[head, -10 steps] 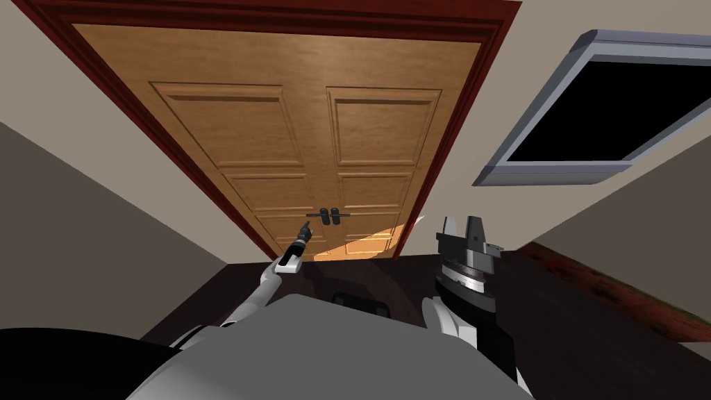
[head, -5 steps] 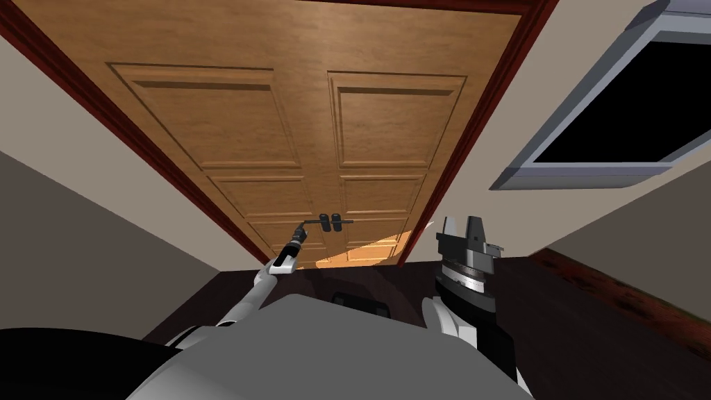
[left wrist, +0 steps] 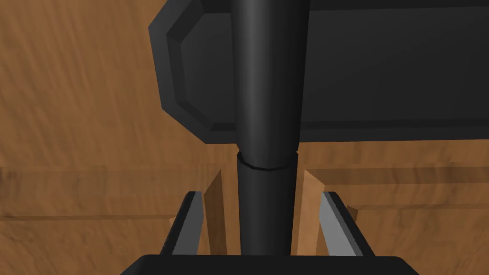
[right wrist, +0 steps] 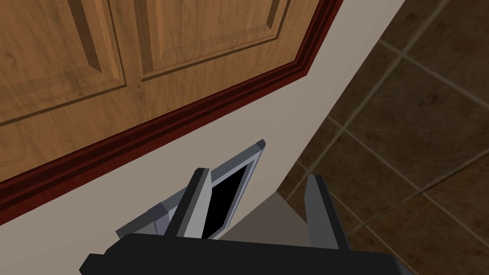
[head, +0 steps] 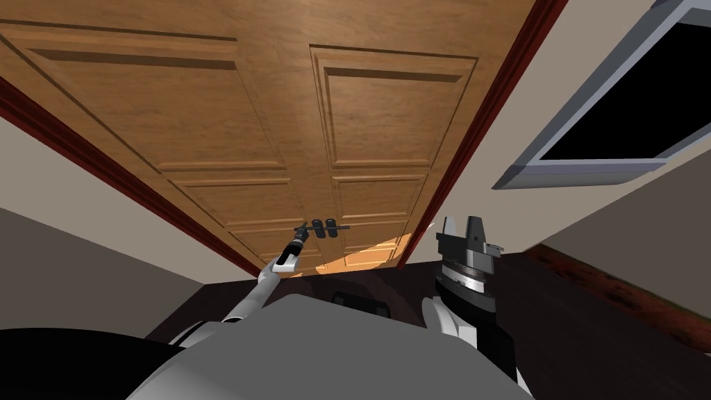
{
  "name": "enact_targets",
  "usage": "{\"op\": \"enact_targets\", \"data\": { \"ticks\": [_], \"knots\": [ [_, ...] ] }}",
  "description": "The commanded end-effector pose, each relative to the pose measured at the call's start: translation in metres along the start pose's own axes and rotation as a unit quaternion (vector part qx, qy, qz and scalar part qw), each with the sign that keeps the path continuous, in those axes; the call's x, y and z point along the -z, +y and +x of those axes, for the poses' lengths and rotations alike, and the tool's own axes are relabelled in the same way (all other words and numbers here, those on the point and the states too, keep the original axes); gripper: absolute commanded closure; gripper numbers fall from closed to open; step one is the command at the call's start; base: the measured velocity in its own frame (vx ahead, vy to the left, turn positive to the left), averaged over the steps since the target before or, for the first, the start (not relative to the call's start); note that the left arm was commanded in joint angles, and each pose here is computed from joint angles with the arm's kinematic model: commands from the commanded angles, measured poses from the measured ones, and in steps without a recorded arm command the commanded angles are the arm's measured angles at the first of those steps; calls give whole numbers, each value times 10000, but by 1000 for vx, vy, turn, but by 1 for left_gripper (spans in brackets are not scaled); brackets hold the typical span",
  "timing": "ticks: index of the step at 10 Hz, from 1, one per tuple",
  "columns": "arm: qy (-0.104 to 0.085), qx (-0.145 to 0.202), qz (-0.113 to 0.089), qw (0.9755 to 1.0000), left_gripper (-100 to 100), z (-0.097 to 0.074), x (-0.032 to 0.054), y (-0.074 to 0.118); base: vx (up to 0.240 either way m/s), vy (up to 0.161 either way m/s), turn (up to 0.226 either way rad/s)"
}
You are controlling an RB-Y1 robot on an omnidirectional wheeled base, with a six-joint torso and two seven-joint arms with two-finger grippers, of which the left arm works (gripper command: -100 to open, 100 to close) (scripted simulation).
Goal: Pull the door open
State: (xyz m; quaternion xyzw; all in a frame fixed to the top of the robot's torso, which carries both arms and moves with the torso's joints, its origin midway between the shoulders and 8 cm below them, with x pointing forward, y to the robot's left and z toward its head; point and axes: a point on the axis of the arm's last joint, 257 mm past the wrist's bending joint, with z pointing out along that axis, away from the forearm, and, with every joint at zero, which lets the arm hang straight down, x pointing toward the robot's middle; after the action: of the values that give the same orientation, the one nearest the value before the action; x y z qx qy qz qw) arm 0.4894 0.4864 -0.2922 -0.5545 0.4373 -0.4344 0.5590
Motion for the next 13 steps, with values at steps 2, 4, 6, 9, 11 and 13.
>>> {"op": "enact_targets", "data": {
  "ticks": [2, 4, 6, 9, 11, 13],
  "knots": [
    [-12, -3, -24, 10000, 100, -13, 8, 19, -30, 1, -9],
    [-12, -3, -24, 10000, 100, -13, 8, 19, -6, 2, -3],
    [-39, -35, -63, 10000, 100, -108, 53, 40, -53, 14, -17],
    [24, -54, -63, 10000, 100, -129, 91, 33, -158, 32, -71],
    [165, -47, -49, 9998, 100, -65, 121, 20, -188, 14, -108],
    [342, -22, -31, 9994, 100, 50, 149, 10, -208, 57, -141]
  ]
}}
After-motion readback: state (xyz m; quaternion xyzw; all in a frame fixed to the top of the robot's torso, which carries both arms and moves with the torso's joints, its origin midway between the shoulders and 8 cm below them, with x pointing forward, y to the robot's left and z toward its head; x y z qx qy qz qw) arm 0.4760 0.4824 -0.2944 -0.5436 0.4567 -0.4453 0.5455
